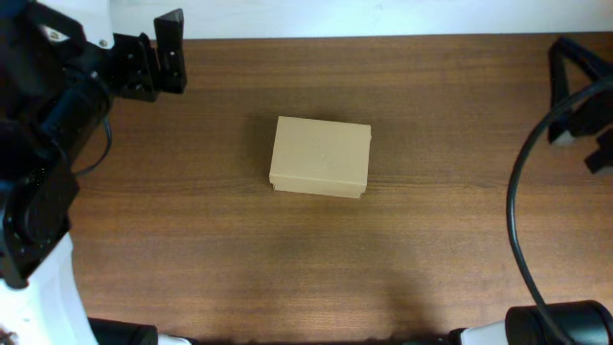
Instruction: Pack container
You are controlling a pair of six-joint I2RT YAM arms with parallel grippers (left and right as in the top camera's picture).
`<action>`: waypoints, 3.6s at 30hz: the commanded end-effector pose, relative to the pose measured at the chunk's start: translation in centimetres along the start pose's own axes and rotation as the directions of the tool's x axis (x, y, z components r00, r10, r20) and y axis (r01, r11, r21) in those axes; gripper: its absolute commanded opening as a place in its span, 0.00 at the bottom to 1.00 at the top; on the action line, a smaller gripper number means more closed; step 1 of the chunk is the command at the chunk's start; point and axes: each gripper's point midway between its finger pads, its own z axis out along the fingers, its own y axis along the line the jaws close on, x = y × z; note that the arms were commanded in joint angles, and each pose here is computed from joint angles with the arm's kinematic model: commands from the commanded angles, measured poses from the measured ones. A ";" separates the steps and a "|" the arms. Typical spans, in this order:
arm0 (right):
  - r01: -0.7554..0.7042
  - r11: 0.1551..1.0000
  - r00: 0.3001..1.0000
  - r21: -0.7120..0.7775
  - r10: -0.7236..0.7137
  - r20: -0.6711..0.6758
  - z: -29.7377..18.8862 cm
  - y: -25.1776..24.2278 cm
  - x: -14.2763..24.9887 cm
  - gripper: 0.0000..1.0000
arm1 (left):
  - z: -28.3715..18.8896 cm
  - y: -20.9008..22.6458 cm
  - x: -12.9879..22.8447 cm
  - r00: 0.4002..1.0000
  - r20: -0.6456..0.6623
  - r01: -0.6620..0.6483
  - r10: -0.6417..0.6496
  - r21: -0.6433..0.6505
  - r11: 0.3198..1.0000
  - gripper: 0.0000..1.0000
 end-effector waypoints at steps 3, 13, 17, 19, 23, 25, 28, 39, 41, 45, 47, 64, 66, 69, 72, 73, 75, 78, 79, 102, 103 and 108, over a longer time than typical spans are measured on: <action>-0.002 1.000 0.999 -0.009 0.001 -0.036 1.4 0.0 0.6 0.99 | 0.2 0.0 1.1 0.999 -0.044 0.004 -0.005 -0.002 1.000 1.00; -0.002 1.000 0.999 -0.009 0.002 -0.037 1.5 0.0 0.7 0.99 | -0.1 -0.1 3.9 0.987 -0.162 0.003 -0.003 0.003 1.000 1.00; -0.002 1.000 0.999 -0.009 0.002 -0.037 1.5 0.0 0.7 0.99 | -0.2 -0.1 4.5 0.983 -0.185 0.003 -0.002 0.004 1.000 1.00; -0.002 1.000 0.999 -0.009 0.002 -0.037 1.5 0.0 0.7 0.99 | -0.3 -0.1 4.9 0.980 -0.199 0.003 -0.002 0.005 1.000 1.00; -0.002 1.000 0.999 -0.009 0.002 -0.038 1.6 0.0 0.7 0.99 | -0.5 -0.2 5.7 0.972 -0.234 0.003 -0.001 0.006 1.000 1.00; -0.002 1.000 0.999 -0.009 0.002 -0.039 1.6 0.0 0.7 0.99 | -0.6 -0.2 6.3 0.967 -0.256 0.002 -0.001 0.007 1.000 1.00; -0.002 1.000 0.999 -0.008 0.002 -0.041 1.6 0.0 0.7 0.99 | -0.9 -0.2 7.2 0.956 -0.295 0.002 0.000 0.009 1.000 1.00; -0.007 0.995 0.977 0.103 0.028 -0.209 -1.1 -1.9 5.6 0.99 | -1.4 -0.3 8.8 0.933 -0.359 0.002 0.002 0.011 1.000 1.00; 0.003 0.989 0.975 0.149 0.031 -0.221 -1.5 -2.8 6.6 0.99 | -1.4 -0.3 8.8 0.933 -0.359 0.002 0.002 0.011 1.000 1.00; 0.017 0.977 0.980 0.213 0.027 -0.198 -1.8 -4.1 7.6 0.99 | -1.4 -0.3 8.8 0.933 -0.359 0.002 0.002 0.011 1.000 1.00; 0.016 0.976 0.983 0.218 0.024 -0.180 -1.8 -4.4 8.2 0.99 | -1.4 -0.3 8.8 0.933 -0.359 0.002 0.002 0.011 1.000 1.00; 0.005 0.979 0.999 0.202 0.004 -0.043 -0.3 -6.5 20.3 0.99 | -1.4 -0.3 8.8 0.933 -0.359 0.002 0.002 0.011 1.000 1.00; 0.006 0.979 0.998 0.205 0.006 -0.059 0.1 -6.9 22.5 1.00 | -1.4 -0.3 8.8 0.933 -0.359 0.002 0.002 0.011 1.000 1.00; 0.007 0.978 0.997 0.208 0.008 -0.075 0.7 -7.5 25.7 0.99 | -1.4 -0.3 8.8 0.933 -0.359 0.002 0.002 0.011 1.000 1.00; 0.007 0.978 0.997 0.207 0.008 -0.071 1.4 -8.0 28.4 0.99 | -1.4 -0.3 8.8 0.933 -0.359 0.002 0.002 0.011 1.000 1.00; 0.007 0.978 0.997 0.207 0.008 -0.071 1.6 -8.1 29.0 0.99 | -1.4 -0.3 8.8 0.933 -0.359 0.002 0.002 0.011 1.000 1.00; 0.008 0.978 0.997 0.208 0.009 -0.077 1.9 -8.4 30.9 0.99 | -1.4 -0.3 8.8 0.933 -0.359 0.002 0.002 0.011 1.000 1.00; 0.008 0.978 0.997 0.207 0.008 -0.074 1.9 -8.8 33.1 0.99 | -1.4 -0.3 8.8 0.933 -0.359 0.002 0.002 0.011 1.000 1.00; 0.008 0.978 0.997 0.208 0.007 -0.072 1.9 -8.9 33.7 0.99 | -1.4 -0.3 8.8 0.933 -0.359 0.002 0.002 0.011 1.000 1.00; -0.009 0.941 1.000 0.340 0.015 -0.013 0.5 -12.6 39.2 0.99 | -1.4 -0.3 8.8 0.933 -0.359 0.002 0.002 0.011 1.000 1.00; -0.009 0.939 1.000 0.345 0.015 -0.016 0.5 -12.7 39.4 0.99 | -1.4 -0.3 8.8 0.933 -0.359 0.002 0.002 0.011 1.000 1.00; -0.006 0.937 0.999 0.350 0.022 -0.042 0.8 -13.0 40.6 0.99 | -1.4 -0.3 8.8 0.933 -0.359 0.002 0.002 0.011 1.000 1.00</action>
